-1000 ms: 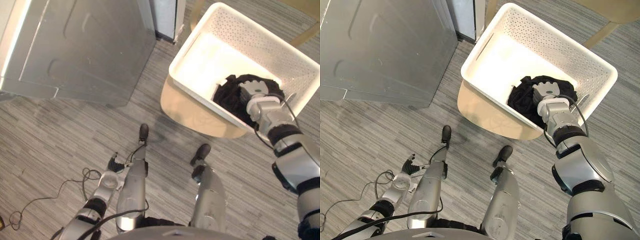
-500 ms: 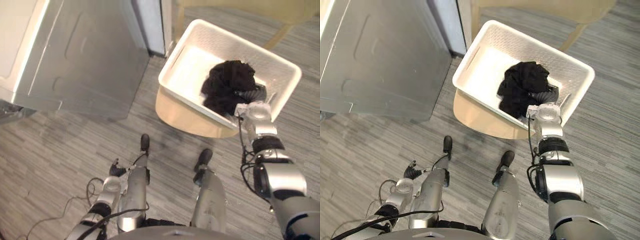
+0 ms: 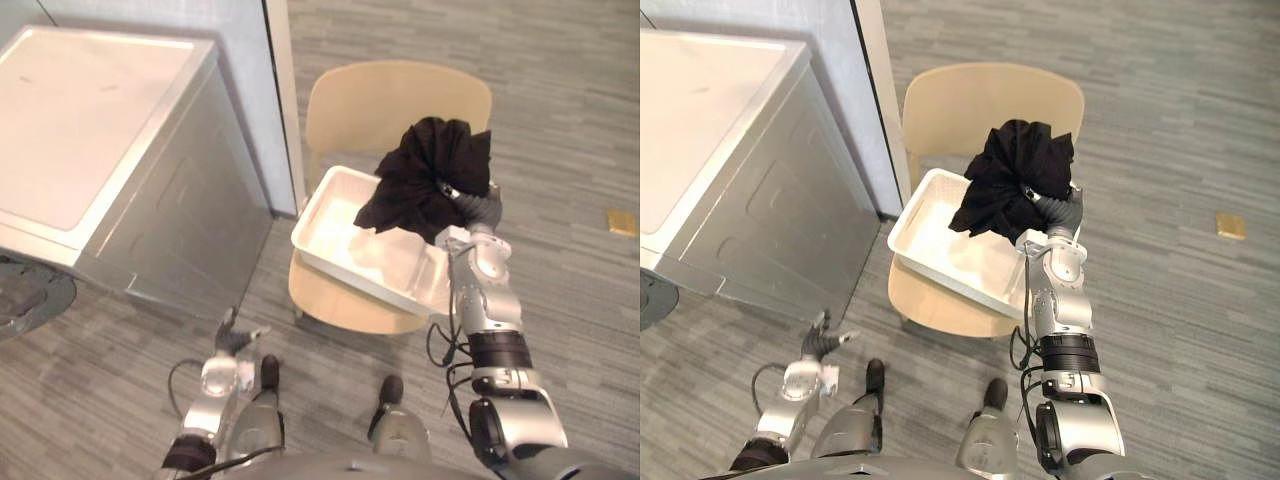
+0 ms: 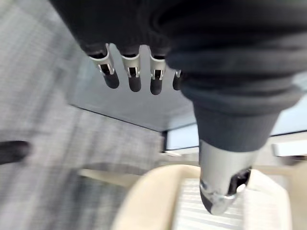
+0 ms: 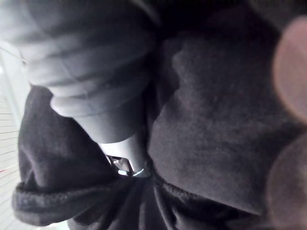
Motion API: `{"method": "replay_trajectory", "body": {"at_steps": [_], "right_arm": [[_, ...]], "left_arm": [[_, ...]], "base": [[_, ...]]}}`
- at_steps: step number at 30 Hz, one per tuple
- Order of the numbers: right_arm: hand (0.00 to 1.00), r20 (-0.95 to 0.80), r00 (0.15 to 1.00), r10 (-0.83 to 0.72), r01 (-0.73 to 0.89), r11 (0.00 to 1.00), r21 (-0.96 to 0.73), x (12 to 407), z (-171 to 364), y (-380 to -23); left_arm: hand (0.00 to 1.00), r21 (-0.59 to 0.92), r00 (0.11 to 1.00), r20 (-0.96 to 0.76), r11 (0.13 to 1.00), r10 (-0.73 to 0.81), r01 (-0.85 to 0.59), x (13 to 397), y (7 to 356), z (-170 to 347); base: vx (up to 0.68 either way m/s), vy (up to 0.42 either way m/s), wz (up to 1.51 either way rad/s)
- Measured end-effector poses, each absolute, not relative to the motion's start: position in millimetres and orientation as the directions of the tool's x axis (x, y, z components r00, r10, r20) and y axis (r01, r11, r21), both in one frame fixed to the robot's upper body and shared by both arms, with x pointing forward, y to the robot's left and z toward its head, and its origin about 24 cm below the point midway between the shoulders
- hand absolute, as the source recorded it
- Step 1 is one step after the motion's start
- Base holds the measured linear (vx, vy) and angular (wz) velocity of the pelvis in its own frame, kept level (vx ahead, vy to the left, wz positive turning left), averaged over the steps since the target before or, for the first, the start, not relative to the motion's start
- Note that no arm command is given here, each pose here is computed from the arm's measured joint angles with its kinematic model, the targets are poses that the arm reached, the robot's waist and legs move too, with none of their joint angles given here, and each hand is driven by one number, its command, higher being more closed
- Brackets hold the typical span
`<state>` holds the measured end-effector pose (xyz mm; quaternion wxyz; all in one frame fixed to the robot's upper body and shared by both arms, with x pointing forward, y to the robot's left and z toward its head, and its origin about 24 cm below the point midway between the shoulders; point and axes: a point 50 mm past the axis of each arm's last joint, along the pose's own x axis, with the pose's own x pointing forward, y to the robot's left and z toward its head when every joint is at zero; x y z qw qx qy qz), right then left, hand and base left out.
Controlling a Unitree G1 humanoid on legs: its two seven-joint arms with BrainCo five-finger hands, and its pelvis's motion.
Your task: Pick up the laundry basket with both hands and put the clothes into the washing machine.
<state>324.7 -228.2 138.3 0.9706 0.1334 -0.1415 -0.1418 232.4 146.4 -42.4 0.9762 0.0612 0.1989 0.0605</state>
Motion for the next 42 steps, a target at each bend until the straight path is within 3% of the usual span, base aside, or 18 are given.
{"method": "replay_trajectory", "body": {"at_steps": [4,10,18,29,42], "right_arm": [[1.0,0.322,0.907,-0.272,0.135,0.911,0.39,309.1,148.5,-214.6],[1.0,0.404,0.899,-0.171,-0.009,0.913,0.407,295.5,157.7,-195.1],[1.0,0.418,0.907,-0.048,-0.148,0.894,0.423,288.3,153.7,-170.6],[1.0,0.38,0.925,0.025,-0.202,0.878,0.433,274.9,136.7,-159.5],[1.0,0.337,0.94,0.058,-0.227,0.842,0.489,266.1,123.4,-153.1]], "left_arm": [[0.0,0.053,0.989,-0.116,0.995,0.088,-0.082,256.0,138.9,19.4],[0.0,0.042,0.98,0.198,0.999,0.012,-0.021,283.1,130.7,92.4],[0.0,0.06,0.921,0.376,0.995,-0.101,0.084,293.3,103.7,137.3],[0.0,0.151,0.874,0.431,0.973,-0.225,0.176,292.5,74.8,151.4],[0.0,0.346,0.814,0.266,0.839,-0.517,0.42,286.8,19.2,116.7]], "base": [[0.09,0.011,-0.15],[0.01,0.012,-0.37],[-0.04,-0.009,-0.36],[0.0,-0.011,-0.03],[-0.01,-0.002,0.0]]}}
